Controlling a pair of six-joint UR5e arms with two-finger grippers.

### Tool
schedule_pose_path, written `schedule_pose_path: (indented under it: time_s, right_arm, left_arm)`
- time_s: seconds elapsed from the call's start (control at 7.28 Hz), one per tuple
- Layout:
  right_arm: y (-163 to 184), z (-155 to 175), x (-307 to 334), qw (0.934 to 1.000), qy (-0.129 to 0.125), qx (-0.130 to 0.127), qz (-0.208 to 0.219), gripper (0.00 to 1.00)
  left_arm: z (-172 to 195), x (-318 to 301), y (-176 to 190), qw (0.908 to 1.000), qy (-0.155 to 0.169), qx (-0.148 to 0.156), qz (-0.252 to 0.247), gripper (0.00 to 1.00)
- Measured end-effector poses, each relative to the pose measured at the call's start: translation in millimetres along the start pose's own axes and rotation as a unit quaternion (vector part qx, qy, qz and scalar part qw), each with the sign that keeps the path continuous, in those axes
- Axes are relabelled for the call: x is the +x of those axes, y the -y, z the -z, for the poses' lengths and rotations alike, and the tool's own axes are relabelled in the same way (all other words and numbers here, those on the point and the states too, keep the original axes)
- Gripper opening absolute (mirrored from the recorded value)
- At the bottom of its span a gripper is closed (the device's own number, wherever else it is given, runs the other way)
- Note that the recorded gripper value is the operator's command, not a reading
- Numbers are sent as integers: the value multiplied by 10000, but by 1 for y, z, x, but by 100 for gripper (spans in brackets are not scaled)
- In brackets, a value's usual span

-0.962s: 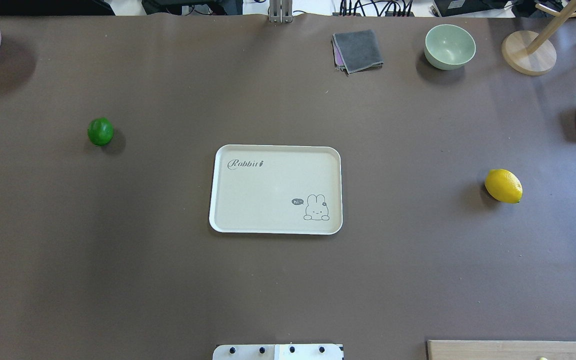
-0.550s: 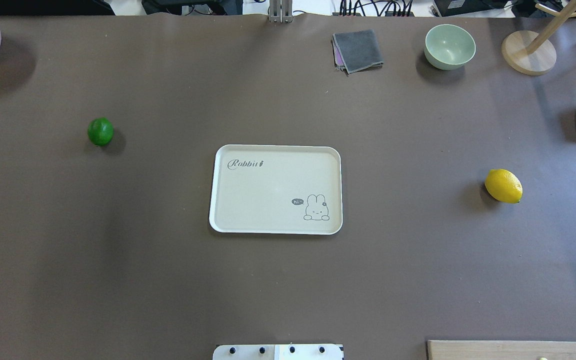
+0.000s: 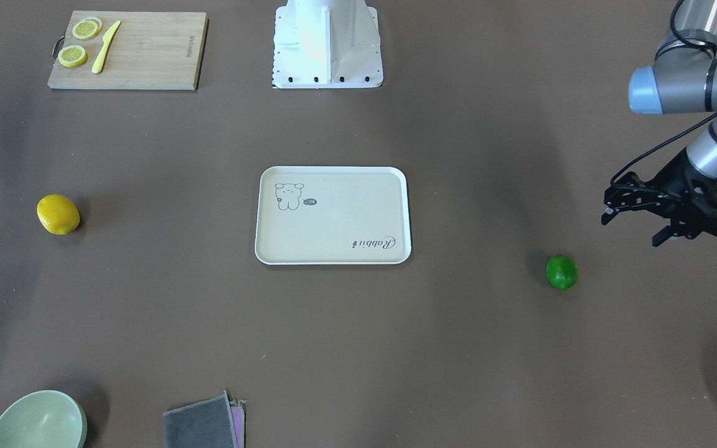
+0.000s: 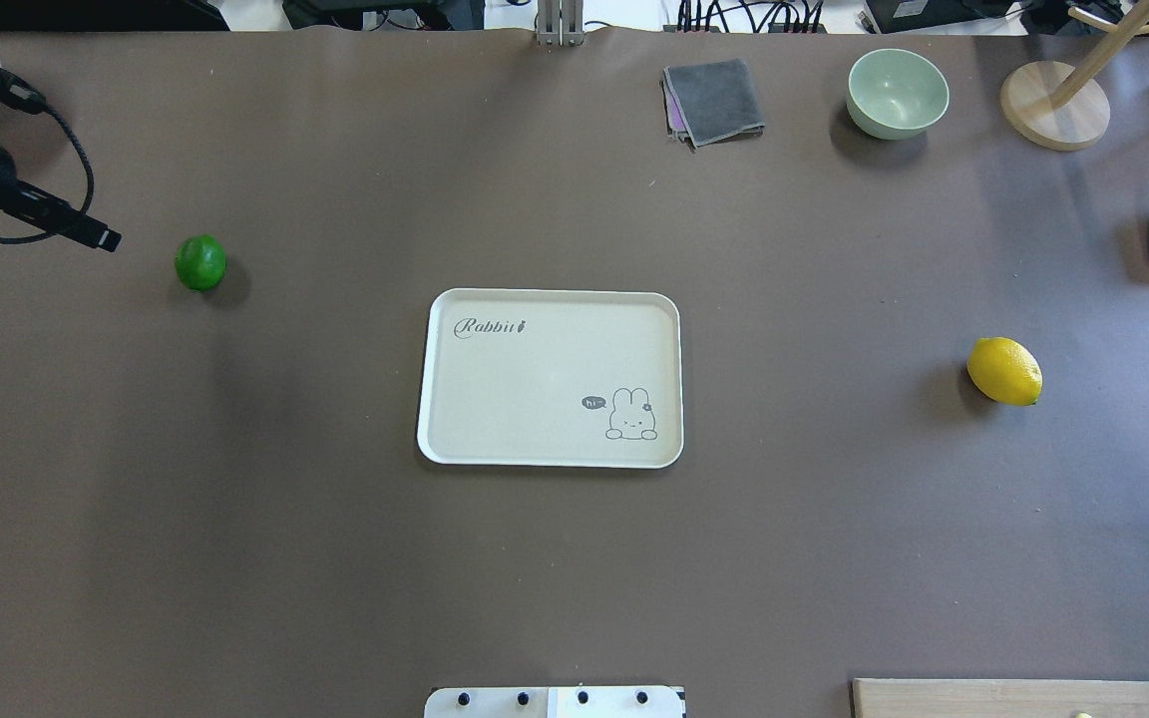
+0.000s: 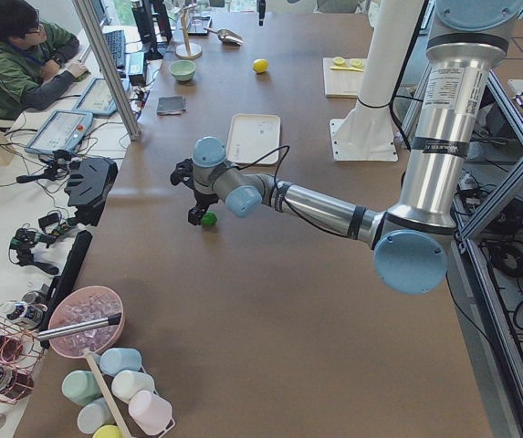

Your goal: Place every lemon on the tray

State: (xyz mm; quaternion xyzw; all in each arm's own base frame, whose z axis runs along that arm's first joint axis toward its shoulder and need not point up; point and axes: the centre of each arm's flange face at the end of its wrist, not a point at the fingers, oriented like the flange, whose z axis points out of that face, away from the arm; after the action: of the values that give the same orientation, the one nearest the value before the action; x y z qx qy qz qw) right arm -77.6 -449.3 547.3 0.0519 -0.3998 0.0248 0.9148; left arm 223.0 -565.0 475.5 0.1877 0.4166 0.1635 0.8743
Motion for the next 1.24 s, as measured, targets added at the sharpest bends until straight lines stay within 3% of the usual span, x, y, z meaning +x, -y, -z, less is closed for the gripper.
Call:
schedule_pose_path:
  time_s: [0.27, 0.69, 1.1, 1.24]
  right_arm:
    - [1, -5, -13, 9999, -35, -2, -123, 100]
    - [3, -6, -17, 9999, -45, 17, -122, 100]
    - [3, -6, -18, 9999, -80, 34, -115, 100]
    - [3, -6, -18, 9999, -82, 36, -114, 100]
  left_arm:
    - [-61, 18, 9, 9996, -139, 98, 222, 98]
    - [-93, 29, 7, 9991, -164, 126, 371, 94]
    - [-108, 36, 3, 9993, 9, 243, 267, 16]
    - [-110, 34, 1, 9993, 0, 276, 240, 0]
